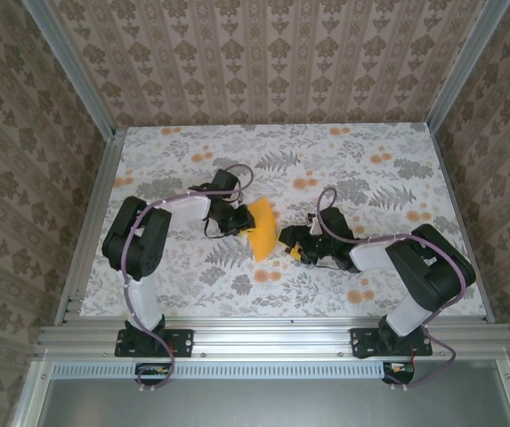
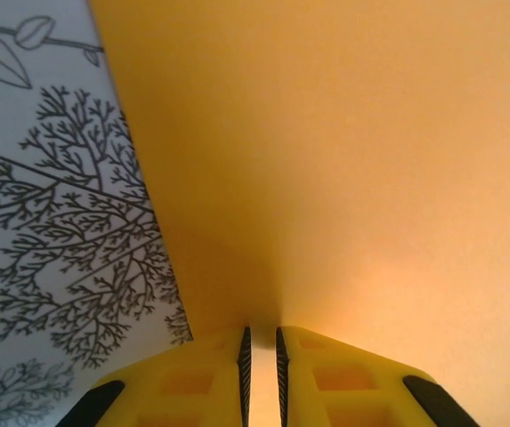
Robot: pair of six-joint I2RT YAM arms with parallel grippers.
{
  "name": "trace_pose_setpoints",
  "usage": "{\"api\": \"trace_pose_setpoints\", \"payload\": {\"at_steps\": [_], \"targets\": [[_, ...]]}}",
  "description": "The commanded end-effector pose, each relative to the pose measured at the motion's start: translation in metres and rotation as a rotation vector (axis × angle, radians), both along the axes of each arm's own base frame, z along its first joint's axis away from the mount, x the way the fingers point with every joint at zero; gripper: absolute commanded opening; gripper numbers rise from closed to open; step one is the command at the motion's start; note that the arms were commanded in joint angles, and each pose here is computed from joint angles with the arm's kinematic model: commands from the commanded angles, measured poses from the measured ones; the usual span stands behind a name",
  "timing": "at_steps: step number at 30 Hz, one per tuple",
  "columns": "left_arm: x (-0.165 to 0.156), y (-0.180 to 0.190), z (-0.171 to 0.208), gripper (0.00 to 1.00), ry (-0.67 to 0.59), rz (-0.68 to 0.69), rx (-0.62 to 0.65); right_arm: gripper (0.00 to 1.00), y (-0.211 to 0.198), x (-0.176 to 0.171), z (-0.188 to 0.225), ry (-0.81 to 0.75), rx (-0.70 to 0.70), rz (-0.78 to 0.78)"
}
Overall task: Fold a paper plane with a square sheet of paper (pick it up from the middle)
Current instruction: Third fold the triangle at the center of the table.
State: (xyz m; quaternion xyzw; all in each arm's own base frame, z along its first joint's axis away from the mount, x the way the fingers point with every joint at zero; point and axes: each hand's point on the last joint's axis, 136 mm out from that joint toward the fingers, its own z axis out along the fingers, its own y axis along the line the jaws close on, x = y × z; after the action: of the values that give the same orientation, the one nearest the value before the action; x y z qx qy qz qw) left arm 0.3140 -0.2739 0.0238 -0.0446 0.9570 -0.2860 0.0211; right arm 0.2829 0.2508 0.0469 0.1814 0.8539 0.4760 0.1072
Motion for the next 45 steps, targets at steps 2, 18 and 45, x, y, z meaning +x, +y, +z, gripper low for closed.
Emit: {"api": "trace_pose_setpoints", "payload": {"at_steps": [2, 18, 45], "targets": [[-0.008, 0.008, -0.018, 0.17, 0.034, -0.014, 0.067, 0.68, 0.003, -0.008, 0.012, -0.003, 0.054, 0.009], [-0.014, 0.009, -0.026, 0.15, 0.052, -0.026, 0.093, 0.58, 0.001, -0.01, -0.007, 0.041, -0.095, 0.038], [-0.013, 0.0, -0.019, 0.11, 0.042, -0.048, 0.049, 0.05, 0.052, 0.023, 0.003, -0.014, -0.134, 0.134]]}}
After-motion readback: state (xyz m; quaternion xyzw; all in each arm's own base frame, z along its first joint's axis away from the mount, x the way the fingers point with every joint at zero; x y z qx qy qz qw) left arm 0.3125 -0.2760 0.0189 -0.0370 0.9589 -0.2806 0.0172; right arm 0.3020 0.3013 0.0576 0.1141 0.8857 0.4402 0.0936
